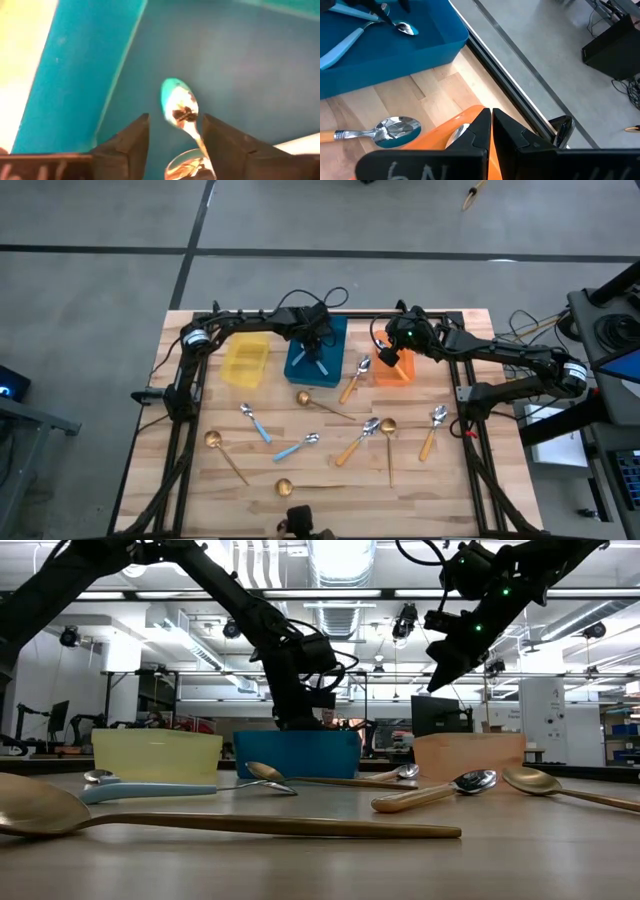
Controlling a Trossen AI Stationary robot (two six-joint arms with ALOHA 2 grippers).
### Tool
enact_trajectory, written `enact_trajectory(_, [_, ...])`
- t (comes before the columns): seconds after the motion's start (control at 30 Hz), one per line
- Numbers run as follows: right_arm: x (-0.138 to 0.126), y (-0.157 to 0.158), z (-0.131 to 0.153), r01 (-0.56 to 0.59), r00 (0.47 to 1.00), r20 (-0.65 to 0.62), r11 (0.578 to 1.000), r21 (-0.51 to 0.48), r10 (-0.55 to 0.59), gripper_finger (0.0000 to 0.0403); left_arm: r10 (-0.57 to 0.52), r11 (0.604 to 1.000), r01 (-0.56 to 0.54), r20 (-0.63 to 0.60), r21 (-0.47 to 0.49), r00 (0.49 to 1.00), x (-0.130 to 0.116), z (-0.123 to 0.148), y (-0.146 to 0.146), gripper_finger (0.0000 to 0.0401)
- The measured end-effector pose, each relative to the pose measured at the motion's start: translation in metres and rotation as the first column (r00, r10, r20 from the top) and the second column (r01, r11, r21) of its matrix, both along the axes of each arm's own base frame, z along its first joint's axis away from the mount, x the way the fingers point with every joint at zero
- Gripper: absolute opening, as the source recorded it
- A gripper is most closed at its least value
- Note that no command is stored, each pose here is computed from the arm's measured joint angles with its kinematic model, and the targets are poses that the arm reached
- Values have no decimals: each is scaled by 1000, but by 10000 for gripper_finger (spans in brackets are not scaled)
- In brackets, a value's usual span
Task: Sort silverware by color (type)
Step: Put the blue spoon into the blue bin
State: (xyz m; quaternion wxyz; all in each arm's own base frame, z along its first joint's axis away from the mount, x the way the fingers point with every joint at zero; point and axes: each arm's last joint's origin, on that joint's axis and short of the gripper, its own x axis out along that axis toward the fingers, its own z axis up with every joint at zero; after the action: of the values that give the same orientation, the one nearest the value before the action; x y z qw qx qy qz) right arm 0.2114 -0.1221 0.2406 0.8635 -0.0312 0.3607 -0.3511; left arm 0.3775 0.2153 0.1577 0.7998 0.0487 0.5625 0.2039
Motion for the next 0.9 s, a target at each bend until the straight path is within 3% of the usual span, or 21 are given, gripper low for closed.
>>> enact_trajectory(0.17, [0,0,0,-1,1000,0,1000,0,1,9,8,999,-8,18,-32,1000,0,-1,-1,191])
enact_trajectory(0.57, [0,0,0,0,1000,0,1000,0,0,9,65,996,-64,0,-64,998,2,-19,0,166])
enact_trajectory(0.7, [0,0,0,0,1000,1,1000,0,0,9,81,994,-80,7,-71,997,2,-19,0,139])
enact_trajectory(0.9, [0,0,0,0,1000,1,1000,0,0,9,118,990,-117,18,-80,993,3,-19,1,58])
